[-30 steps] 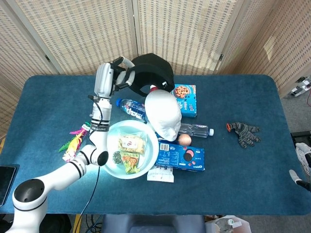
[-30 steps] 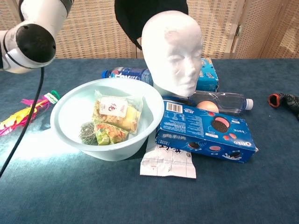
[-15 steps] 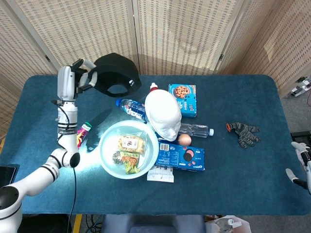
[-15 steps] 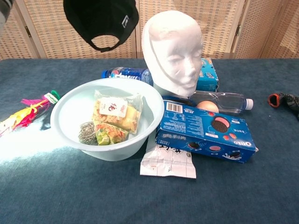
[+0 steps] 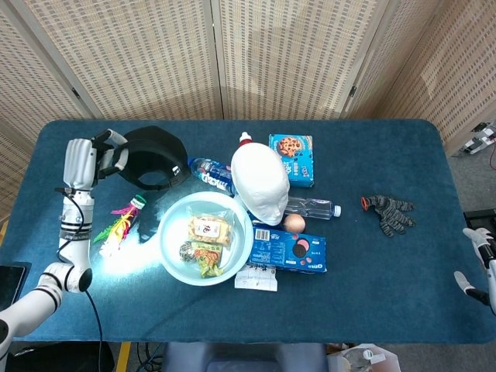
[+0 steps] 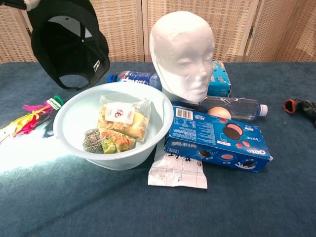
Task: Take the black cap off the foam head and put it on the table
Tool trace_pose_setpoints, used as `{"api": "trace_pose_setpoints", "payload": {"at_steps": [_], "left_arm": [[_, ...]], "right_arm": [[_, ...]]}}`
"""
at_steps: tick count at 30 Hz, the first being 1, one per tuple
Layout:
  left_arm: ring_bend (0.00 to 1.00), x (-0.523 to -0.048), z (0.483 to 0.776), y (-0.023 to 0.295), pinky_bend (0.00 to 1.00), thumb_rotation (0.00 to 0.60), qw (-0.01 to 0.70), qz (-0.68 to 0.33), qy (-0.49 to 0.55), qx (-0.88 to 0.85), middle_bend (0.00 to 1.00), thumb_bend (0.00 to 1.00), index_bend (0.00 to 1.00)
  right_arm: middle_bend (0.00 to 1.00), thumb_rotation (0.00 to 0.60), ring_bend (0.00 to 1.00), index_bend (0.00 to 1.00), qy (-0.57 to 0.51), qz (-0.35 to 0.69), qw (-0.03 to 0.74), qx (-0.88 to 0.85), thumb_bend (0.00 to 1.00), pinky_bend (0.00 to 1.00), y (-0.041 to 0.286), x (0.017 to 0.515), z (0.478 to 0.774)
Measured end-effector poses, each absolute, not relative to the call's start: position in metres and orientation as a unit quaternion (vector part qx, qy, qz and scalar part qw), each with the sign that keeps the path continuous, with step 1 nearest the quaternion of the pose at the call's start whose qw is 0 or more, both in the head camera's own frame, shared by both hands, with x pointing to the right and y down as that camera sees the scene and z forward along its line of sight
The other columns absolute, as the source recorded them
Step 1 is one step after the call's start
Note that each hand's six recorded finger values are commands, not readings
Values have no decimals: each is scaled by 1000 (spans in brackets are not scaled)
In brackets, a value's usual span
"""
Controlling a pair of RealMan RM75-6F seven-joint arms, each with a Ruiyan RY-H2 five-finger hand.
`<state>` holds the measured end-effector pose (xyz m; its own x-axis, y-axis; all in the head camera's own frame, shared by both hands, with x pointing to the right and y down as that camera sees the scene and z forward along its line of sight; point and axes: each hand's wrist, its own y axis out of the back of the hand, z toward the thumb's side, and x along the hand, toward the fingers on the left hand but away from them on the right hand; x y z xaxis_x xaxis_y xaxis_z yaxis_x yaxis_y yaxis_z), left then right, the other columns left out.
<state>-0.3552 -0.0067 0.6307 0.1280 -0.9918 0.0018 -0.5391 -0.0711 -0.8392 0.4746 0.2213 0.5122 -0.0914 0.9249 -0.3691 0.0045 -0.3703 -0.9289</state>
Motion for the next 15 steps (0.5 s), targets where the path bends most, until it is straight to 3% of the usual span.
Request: {"api": "trace_pose_setpoints", "payload": {"at_steps": [15], "left_arm": [[1000,-413,672,40,1000,600,382,-420,505,-650,1000,376,737]], "right_arm": [[280,600,191,223,-410,609,378,-563,230,218,220,469,514]]}}
